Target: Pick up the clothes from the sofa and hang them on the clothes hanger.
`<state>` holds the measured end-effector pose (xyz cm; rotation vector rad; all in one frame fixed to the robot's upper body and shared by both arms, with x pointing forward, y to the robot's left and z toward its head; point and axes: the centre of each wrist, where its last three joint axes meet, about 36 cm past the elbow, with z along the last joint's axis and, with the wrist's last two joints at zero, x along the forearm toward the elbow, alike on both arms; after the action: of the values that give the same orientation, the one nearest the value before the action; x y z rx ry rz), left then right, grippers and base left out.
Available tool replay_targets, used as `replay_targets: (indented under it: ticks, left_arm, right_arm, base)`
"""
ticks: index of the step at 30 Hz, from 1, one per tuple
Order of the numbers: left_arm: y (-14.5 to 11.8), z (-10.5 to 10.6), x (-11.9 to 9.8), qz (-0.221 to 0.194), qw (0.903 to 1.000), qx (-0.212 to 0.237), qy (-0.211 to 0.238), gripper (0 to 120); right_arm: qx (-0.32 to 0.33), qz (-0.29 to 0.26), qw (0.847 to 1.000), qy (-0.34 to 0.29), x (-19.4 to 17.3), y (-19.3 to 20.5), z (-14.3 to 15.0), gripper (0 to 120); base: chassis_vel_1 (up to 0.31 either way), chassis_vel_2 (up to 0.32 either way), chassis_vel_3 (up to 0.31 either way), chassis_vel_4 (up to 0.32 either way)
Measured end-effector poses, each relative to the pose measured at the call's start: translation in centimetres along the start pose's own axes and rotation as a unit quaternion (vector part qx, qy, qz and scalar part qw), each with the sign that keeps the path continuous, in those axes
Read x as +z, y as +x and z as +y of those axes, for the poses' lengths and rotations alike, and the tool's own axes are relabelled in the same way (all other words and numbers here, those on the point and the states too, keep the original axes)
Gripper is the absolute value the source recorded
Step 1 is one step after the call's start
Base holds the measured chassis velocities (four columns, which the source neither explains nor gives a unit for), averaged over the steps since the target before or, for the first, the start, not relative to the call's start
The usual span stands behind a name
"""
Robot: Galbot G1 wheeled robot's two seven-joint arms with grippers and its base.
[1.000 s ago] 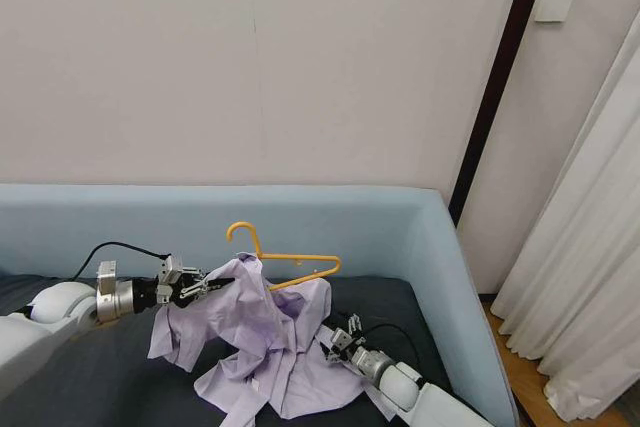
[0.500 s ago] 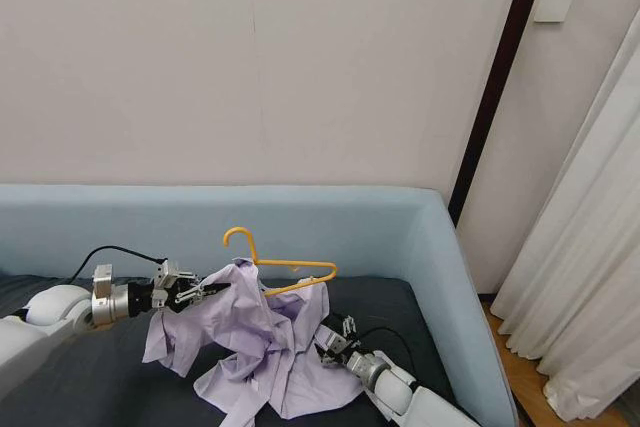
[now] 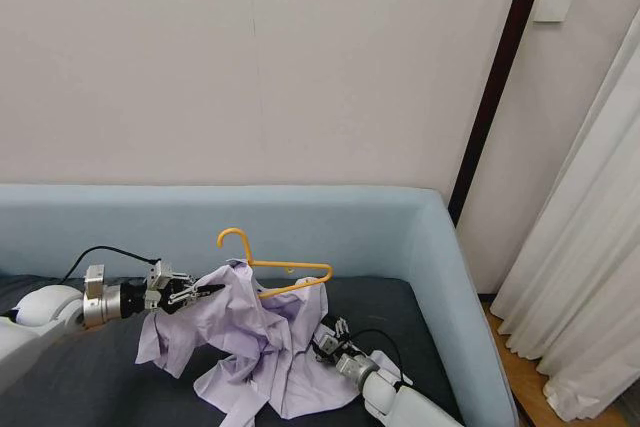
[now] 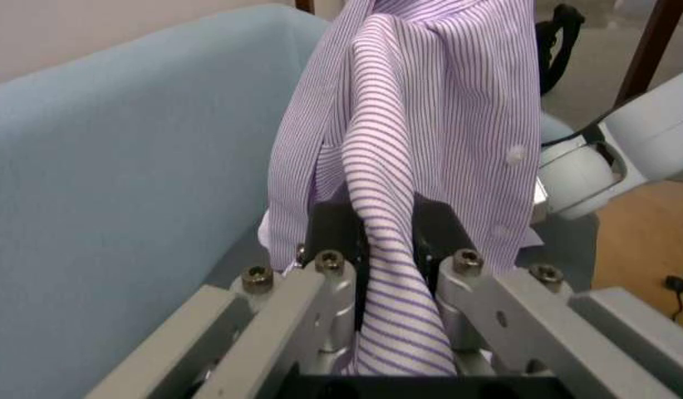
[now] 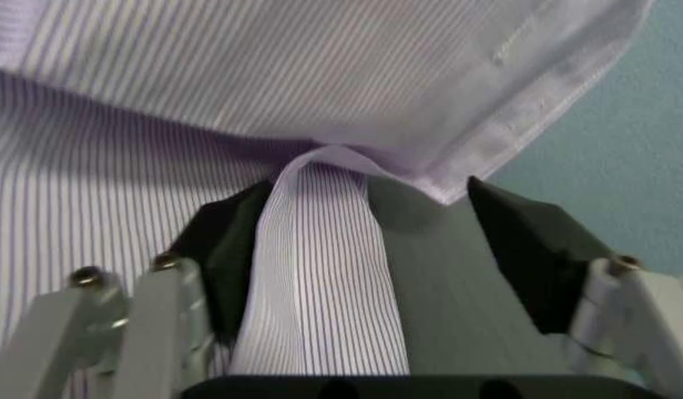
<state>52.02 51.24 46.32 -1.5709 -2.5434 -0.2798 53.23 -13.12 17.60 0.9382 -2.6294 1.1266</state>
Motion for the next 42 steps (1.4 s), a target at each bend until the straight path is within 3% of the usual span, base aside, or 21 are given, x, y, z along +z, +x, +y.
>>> replay_targets:
  ticks: [19,29,38,42]
  left_arm:
    - [1.1,-0.6,0.2,0.003,1.0,-0.008,0.005,7]
    - [2.2,-0.4,0.0,-0.002,0.9999,-0.013,-0.005,7]
    - [4.3,-0.1,0.0,0.025,0.9992,0.009,-0.03,7]
    - [4.5,-0.1,0.1,0.041,0.9979,0.021,-0.045,7]
  right_arm:
    - [-0.009,-0.013,1.0,0.013,0.9,0.5,-0.8,0]
    - [0.01,-0.022,0.999,-0.037,-0.4,0.9,-2.0,0]
    - [0.043,-0.026,0.99,-0.135,-4.5,5.0,-9.4,0]
    - [0.053,-0.055,0.983,-0.168,-9.1,7.6,-13.9,0]
  base:
    - [0.0,0.0,0.0,0.0]
    - [0.0,0.0,0.0,0.0]
    - [0.0,0.0,0.0,0.0]
    - [0.0,0.0,0.0,0.0]
